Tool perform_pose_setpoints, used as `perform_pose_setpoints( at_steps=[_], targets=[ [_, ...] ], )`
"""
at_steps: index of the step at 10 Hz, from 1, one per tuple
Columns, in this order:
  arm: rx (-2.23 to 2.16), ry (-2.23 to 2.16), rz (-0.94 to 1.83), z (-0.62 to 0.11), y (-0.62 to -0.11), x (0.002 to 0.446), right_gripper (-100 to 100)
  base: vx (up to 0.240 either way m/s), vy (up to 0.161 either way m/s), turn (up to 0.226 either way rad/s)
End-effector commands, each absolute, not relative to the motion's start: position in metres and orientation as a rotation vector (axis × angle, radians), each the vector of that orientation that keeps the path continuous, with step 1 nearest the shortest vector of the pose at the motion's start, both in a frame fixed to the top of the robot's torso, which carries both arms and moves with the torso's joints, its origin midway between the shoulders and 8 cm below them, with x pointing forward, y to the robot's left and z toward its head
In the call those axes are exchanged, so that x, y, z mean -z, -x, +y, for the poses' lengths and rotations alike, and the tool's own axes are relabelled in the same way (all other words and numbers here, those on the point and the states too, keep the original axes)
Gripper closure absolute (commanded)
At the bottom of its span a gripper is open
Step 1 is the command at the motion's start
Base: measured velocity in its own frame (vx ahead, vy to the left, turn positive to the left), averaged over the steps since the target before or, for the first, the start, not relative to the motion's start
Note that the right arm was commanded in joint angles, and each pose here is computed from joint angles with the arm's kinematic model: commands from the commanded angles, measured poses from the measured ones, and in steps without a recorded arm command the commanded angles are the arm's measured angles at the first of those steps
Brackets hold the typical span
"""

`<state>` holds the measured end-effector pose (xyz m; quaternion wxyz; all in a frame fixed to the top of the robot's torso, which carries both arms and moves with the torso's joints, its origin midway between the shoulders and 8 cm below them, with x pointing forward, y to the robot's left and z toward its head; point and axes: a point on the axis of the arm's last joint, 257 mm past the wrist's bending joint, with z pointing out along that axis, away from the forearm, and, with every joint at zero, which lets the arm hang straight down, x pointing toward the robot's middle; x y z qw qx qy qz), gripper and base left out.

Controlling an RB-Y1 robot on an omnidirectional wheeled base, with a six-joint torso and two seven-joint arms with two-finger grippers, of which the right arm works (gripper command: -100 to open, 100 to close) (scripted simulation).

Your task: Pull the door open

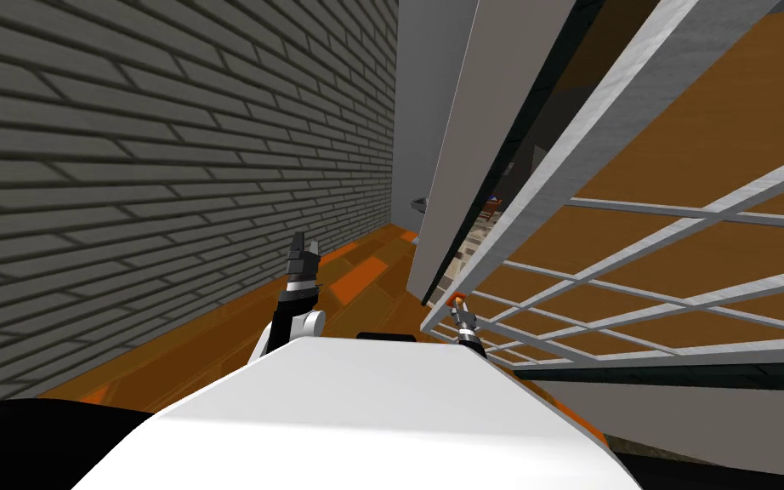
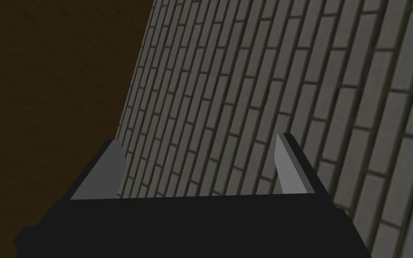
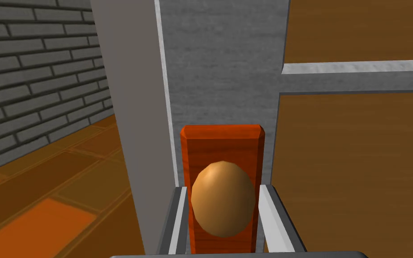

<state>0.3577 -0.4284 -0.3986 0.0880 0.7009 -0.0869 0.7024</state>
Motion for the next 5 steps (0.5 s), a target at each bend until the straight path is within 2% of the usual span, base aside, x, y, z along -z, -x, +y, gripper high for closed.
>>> perform_pose_setpoints(
  at_steps=[1, 2, 5],
  targets=[
    [-2.091, -2.087, -0.259, -0.428, -0.358, 0.399, 100, -0.112, 0.005, 0.015],
    [-2.105, -2.111, -0.225, -0.422, -0.351, 0.401, 100, -0.170, -0.034, 0.096],
    [-2.140, -2.140, -0.163, -0.413, -0.339, 0.400, 100, -0.247, -0.048, 0.115]
  ],
)
